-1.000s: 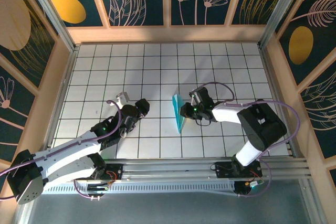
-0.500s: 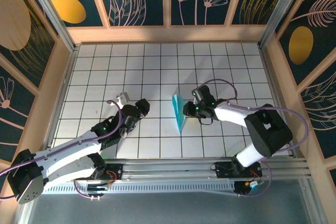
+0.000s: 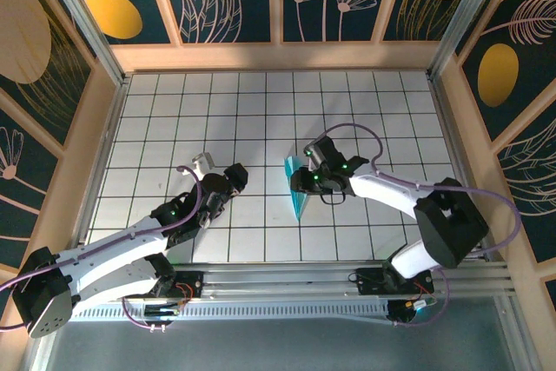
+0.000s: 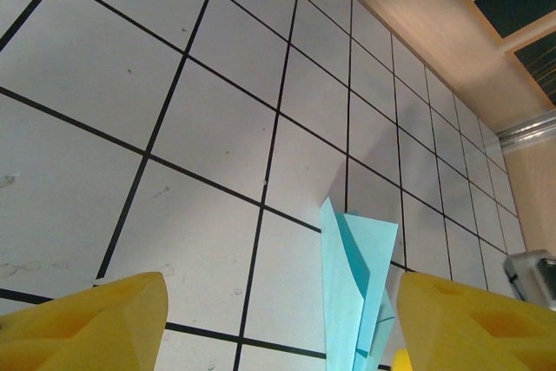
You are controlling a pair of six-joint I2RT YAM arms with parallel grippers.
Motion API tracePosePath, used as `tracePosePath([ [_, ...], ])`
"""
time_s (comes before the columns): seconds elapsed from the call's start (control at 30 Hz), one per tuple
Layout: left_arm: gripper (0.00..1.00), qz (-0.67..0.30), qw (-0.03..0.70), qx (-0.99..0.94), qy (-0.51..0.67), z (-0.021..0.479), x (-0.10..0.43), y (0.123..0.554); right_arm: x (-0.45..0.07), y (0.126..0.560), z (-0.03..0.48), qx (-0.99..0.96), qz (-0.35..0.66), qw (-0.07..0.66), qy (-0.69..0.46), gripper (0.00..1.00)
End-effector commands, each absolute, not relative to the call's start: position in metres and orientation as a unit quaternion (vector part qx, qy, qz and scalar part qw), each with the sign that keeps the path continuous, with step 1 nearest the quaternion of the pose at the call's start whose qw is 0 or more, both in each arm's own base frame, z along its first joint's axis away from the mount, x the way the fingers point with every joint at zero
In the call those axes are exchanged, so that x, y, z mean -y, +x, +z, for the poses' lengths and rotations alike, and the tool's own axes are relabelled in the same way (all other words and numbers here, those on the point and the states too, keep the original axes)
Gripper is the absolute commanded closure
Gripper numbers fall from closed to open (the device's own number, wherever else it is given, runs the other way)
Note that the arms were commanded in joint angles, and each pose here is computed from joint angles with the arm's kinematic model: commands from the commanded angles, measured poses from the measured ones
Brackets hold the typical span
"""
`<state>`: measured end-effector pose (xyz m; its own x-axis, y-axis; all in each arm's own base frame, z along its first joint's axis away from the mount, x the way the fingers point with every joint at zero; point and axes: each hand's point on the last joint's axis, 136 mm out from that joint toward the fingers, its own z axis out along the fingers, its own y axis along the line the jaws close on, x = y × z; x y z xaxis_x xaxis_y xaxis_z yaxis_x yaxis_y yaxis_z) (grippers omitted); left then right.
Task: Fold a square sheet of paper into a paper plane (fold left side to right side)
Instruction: Turn over the paper plane at the center of the table, then pick up the paper plane at the center of the table.
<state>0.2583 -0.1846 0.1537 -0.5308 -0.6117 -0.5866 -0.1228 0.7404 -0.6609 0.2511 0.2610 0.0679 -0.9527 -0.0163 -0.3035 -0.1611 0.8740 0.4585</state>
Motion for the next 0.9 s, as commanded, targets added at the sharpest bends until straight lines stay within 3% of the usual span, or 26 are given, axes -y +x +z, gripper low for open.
tracePosePath([
  [0.0, 0.27, -0.278, 0.445, -0.822, -0.220, 0.161, 0.181, 0.262, -0.264, 0.250, 0.061, -0.963, 0.227, 0.133, -0.052, 0.61],
  [0.57, 0.25, -0.279, 0.443, -0.824, -0.217, 0.159, 0.182, 0.261, -0.265, 0.246, 0.045, -0.970, 0.203, 0.119, -0.059, 0.62],
  [0.87, 0.25, -0.279, 0.443, -0.824, -0.216, 0.159, 0.182, 0.261, -0.260, 0.247, 0.038, -0.974, 0.183, 0.117, -0.058, 0.75],
])
